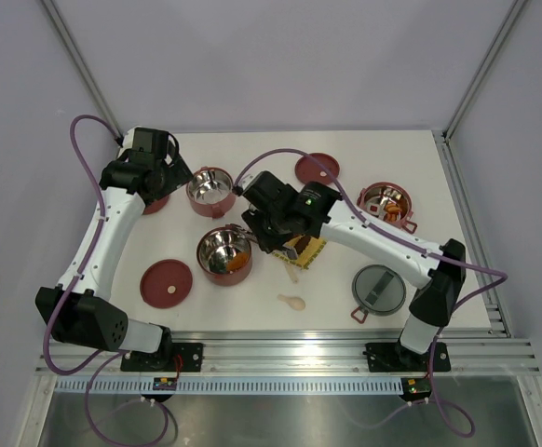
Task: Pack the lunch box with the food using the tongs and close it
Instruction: Place the fake food in the packing box, then pick up the fake food from the plate.
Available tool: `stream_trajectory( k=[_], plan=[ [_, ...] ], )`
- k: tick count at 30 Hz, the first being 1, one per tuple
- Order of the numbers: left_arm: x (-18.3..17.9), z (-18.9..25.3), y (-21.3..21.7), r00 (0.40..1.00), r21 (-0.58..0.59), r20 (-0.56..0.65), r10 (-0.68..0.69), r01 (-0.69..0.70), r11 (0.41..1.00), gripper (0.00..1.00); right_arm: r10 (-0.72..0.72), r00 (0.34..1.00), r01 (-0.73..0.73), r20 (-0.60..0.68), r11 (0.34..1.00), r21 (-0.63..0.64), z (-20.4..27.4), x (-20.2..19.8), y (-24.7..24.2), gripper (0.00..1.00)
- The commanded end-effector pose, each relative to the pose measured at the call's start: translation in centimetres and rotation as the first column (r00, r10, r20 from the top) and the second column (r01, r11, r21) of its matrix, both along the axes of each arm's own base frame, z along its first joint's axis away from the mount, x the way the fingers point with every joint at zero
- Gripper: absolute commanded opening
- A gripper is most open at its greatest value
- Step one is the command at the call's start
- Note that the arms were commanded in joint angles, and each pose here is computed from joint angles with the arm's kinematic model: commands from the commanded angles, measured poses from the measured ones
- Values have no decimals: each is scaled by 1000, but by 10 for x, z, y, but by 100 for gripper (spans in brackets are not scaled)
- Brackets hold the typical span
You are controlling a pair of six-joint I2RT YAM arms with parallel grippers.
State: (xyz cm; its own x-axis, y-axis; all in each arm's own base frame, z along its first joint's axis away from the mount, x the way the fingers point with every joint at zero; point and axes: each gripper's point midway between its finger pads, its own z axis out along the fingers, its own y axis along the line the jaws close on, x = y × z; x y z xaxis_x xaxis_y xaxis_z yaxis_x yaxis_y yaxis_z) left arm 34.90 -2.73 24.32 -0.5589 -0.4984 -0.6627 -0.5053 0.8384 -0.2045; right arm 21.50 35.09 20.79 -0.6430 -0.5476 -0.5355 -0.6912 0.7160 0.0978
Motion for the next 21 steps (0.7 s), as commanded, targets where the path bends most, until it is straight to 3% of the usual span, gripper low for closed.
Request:
stream_trajectory(
  k=[1, 6, 10, 15, 21],
  plan=[
    [0, 16, 0, 998, -13, 57, -11, 12, 1000, 99, -78, 983, 60, 167, 992, 111, 59, 16, -8, 32],
    [-1, 18, -2, 998, -18, 61, -17, 18, 1000, 99, -150, 961, 119, 234, 983, 144, 82, 22, -24, 32],
    [-1, 18, -4, 998, -29, 64, -23, 25, 999, 99, -285, 933, 268, 218, 958, 105, 79, 38, -58, 33],
    [0, 22, -5, 997, -34, 76, -32, 35, 999, 99, -440, 891, 430, 110, 897, 107, 58, 46, -109, 33],
    [1, 21, -9, 996, -46, 80, -47, 50, 998, 99, -507, 862, 506, -24, 854, 119, 25, 25, -123, 40]
  ],
)
